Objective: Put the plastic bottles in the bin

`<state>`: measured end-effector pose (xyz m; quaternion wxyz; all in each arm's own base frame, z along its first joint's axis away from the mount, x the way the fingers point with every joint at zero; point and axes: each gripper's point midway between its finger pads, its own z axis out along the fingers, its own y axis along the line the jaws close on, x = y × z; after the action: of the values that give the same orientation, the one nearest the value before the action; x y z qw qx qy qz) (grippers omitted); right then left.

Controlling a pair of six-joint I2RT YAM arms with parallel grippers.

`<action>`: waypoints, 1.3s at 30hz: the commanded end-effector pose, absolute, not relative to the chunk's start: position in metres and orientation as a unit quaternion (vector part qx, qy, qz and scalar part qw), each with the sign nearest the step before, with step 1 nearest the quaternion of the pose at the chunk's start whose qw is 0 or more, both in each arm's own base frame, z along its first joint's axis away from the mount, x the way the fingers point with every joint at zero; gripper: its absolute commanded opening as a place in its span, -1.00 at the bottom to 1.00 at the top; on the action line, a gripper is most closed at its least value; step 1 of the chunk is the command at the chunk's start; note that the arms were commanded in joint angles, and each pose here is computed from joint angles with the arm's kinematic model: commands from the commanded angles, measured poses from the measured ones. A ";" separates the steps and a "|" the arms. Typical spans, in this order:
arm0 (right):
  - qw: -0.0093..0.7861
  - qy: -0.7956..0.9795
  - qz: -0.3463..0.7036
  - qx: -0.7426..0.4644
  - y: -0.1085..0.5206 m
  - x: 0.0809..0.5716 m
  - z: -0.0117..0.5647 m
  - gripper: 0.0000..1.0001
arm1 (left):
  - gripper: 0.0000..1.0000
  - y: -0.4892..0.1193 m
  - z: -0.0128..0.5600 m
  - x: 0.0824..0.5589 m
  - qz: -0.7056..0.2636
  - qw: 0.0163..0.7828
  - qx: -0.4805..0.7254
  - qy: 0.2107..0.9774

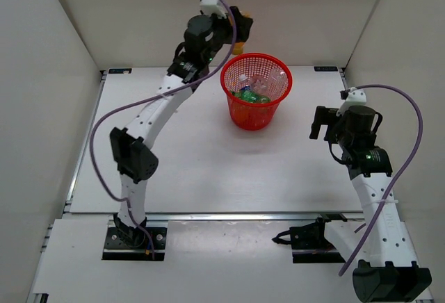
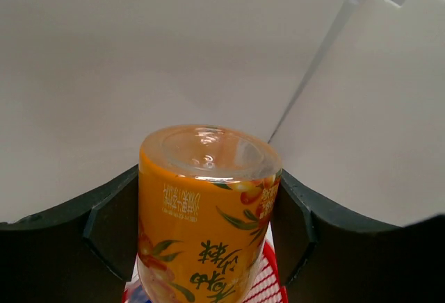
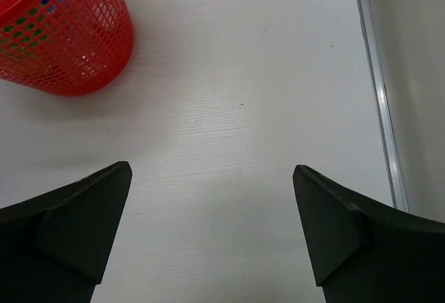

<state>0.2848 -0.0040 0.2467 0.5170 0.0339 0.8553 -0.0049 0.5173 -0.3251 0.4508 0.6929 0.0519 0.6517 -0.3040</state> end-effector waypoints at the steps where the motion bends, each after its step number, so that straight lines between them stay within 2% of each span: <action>1: 0.533 0.845 -0.013 0.047 -0.010 0.282 0.254 0.99 | -0.07 -0.355 0.418 0.541 -0.316 0.664 0.025 0.677; 4: 0.533 0.844 -0.026 0.061 -0.021 0.280 0.254 0.98 | -0.02 -0.368 0.378 0.545 -0.322 0.636 0.029 0.700; 8: 0.532 0.844 -0.030 0.069 -0.025 0.279 0.253 0.99 | 0.20 -0.374 0.380 0.536 -0.321 0.645 0.036 0.692; 9: 0.532 0.844 -0.030 0.068 -0.025 0.279 0.252 0.98 | 0.34 -0.373 0.381 0.535 -0.321 0.643 0.041 0.694; 11: 0.534 0.843 -0.026 0.066 -0.022 0.281 0.251 0.99 | 0.81 -0.375 0.393 0.526 -0.327 0.646 0.048 0.688; 12: 0.534 0.842 -0.026 0.064 -0.021 0.281 0.252 0.99 | 0.97 -0.377 0.391 0.522 -0.325 0.644 0.056 0.690; 19: 0.523 0.845 -0.037 0.109 -0.031 0.277 0.250 0.98 | 0.97 -0.341 0.424 0.475 -0.321 0.656 0.058 0.680; 22: 0.506 0.854 -0.024 0.118 -0.029 0.273 0.242 0.98 | 0.97 -0.308 0.390 0.443 -0.276 0.615 0.054 0.737; 23: 0.499 0.857 -0.015 0.125 -0.027 0.274 0.238 0.98 | 0.97 -0.284 0.399 0.426 -0.259 0.617 0.030 0.743; 25: 0.465 0.876 -0.009 0.130 -0.026 0.269 0.218 0.98 | 0.98 -0.243 0.333 0.397 -0.204 0.570 -0.003 0.796; 26: 0.451 0.884 -0.007 0.121 -0.024 0.266 0.209 0.98 | 0.98 -0.218 0.340 0.376 -0.207 0.568 -0.038 0.796; 27: 0.446 0.887 -0.009 0.118 -0.023 0.265 0.205 0.98 | 0.97 -0.195 0.287 0.360 -0.176 0.519 -0.051 0.834; 28: 0.435 0.894 -0.002 0.106 -0.016 0.263 0.198 0.98 | 0.98 -0.168 0.260 0.341 -0.166 0.498 -0.080 0.847; 29: 0.432 0.896 0.000 0.104 -0.012 0.262 0.197 0.98 | 0.96 -0.151 0.256 0.320 -0.167 0.487 -0.091 0.852; 31: 0.426 0.899 -0.006 0.106 -0.011 0.259 0.191 0.98 | 0.98 -0.111 0.209 0.283 -0.121 0.443 -0.126 0.879; 35: 0.423 0.898 0.023 0.118 -0.010 0.262 0.180 0.98 | 0.97 -0.073 0.185 0.225 -0.092 0.414 -0.171 0.890; 39: 0.422 0.894 0.107 0.106 0.016 0.268 0.170 0.98 | 0.97 -0.060 0.181 0.209 -0.107 0.418 -0.197 0.881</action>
<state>0.2580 -0.0049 0.1659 0.4062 0.1134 0.9058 0.0409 0.2233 -0.0725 0.1859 0.4309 -0.1617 0.8810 -0.1097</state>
